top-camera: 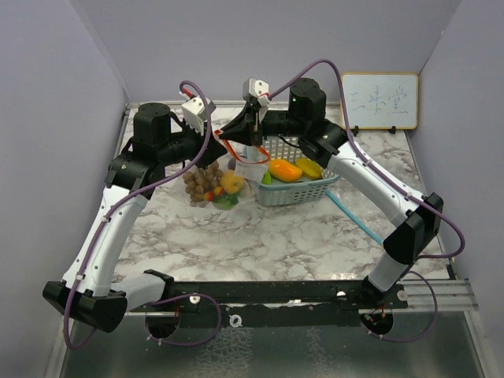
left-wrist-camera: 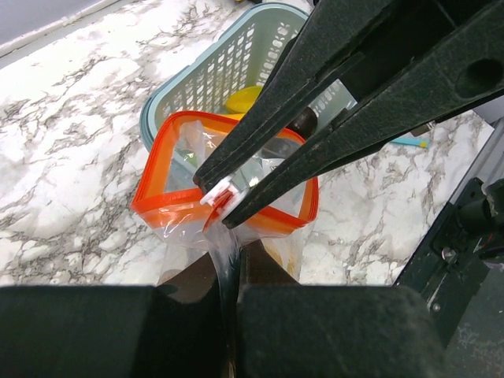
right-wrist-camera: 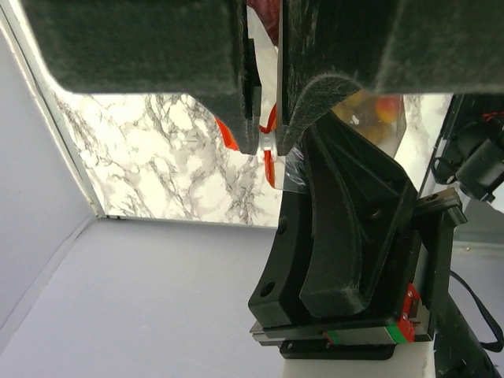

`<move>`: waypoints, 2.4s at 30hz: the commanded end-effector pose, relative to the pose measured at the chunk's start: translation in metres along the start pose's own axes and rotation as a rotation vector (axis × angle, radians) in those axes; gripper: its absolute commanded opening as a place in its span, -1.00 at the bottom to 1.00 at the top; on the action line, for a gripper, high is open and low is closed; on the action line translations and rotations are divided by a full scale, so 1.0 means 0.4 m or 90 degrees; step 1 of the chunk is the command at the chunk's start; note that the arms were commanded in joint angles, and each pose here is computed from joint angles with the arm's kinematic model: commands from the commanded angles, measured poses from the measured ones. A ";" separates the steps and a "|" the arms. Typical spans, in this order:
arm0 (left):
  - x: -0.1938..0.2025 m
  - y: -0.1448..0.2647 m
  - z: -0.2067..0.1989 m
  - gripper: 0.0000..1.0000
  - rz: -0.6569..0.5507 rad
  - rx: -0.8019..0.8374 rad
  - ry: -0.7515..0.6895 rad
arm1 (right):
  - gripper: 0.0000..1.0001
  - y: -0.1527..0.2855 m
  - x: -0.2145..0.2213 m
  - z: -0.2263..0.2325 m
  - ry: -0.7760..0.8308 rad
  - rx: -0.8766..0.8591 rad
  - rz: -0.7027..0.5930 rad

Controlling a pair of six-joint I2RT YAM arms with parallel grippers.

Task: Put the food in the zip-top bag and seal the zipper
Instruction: Zip the zipper food storage bag.

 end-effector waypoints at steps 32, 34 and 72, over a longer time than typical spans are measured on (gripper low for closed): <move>-0.044 0.004 -0.006 -1.00 -0.106 0.030 -0.117 | -0.81 0.027 -0.057 0.008 -0.057 -0.156 -0.026; -0.063 0.021 -0.006 -1.00 -0.113 -0.002 -0.121 | -0.81 0.032 -0.041 0.001 -0.060 -0.144 -0.013; -0.147 0.124 0.113 -1.00 -0.239 -0.417 -0.155 | -0.47 0.250 0.284 -0.169 -0.178 0.366 0.296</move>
Point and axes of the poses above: each gripper's point midway between its finger pads, its own y axis back along the fingers, its own z axis along the line the jaws close on, x = y × z, the point moved 8 cm from there along y, back along the fingers, and after that the axes turned 7 degrees about y, right-handed, at the moved point
